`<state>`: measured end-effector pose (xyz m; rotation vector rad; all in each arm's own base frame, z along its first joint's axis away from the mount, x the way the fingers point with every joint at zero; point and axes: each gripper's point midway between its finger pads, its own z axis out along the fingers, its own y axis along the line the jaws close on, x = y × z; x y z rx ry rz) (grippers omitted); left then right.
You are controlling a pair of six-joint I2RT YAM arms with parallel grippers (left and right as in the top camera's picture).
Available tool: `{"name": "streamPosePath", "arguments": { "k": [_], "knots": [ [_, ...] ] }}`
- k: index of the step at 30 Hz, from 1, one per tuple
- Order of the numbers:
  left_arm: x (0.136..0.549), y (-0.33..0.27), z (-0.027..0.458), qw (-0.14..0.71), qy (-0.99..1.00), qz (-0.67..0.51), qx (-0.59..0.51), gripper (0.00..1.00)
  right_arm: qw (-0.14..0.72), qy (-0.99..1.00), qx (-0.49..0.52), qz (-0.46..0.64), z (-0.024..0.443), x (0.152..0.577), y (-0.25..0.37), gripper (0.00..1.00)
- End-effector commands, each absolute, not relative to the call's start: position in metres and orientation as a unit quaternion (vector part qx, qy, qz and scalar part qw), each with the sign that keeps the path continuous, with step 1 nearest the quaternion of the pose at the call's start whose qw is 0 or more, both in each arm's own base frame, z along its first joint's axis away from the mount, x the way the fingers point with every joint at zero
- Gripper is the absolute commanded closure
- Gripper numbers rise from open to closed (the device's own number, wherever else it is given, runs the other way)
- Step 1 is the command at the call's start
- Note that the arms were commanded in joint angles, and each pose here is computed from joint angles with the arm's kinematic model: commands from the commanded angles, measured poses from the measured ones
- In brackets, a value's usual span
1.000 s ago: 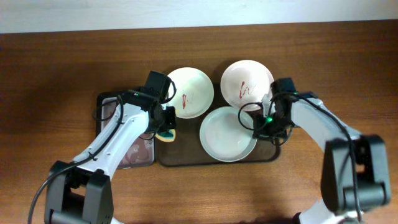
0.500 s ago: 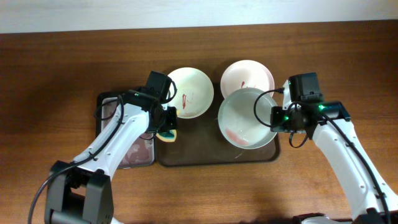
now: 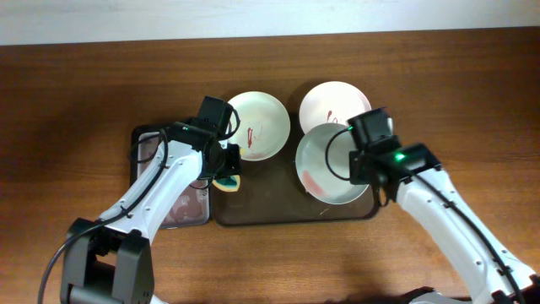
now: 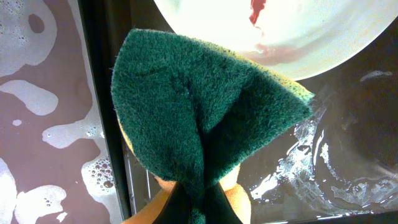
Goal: Clean dirty plates on tray and stack at the side
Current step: 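Lift the cleaned plate with the right gripper and place it right of the tray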
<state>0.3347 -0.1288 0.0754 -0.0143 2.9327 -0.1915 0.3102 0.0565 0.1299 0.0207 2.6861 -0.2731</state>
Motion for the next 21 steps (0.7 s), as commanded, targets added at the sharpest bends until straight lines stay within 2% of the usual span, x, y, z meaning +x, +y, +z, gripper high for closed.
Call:
{"name": "streamPosePath", "arguments": {
  "k": [1, 12, 21],
  "knots": [
    [0.337, -0.132, 0.081, 0.111, 0.991, -0.072, 0.006, 1.00, 0.283, 0.943, 0.005, -0.173, 0.154, 0.319, 0.057, 0.96],
    [0.337, -0.132, 0.080, 0.110, 0.991, -0.072, 0.006, 1.00, 0.359, 0.897, -0.061, -0.251, 0.182, 0.314, 0.090, 0.96],
    [0.337, -0.132, 0.080, 0.110, 0.991, -0.072, 0.006, 1.00, 0.386, 0.877, -0.066, -0.279, 0.194, 0.315, 0.094, 0.96]
  ]
}}
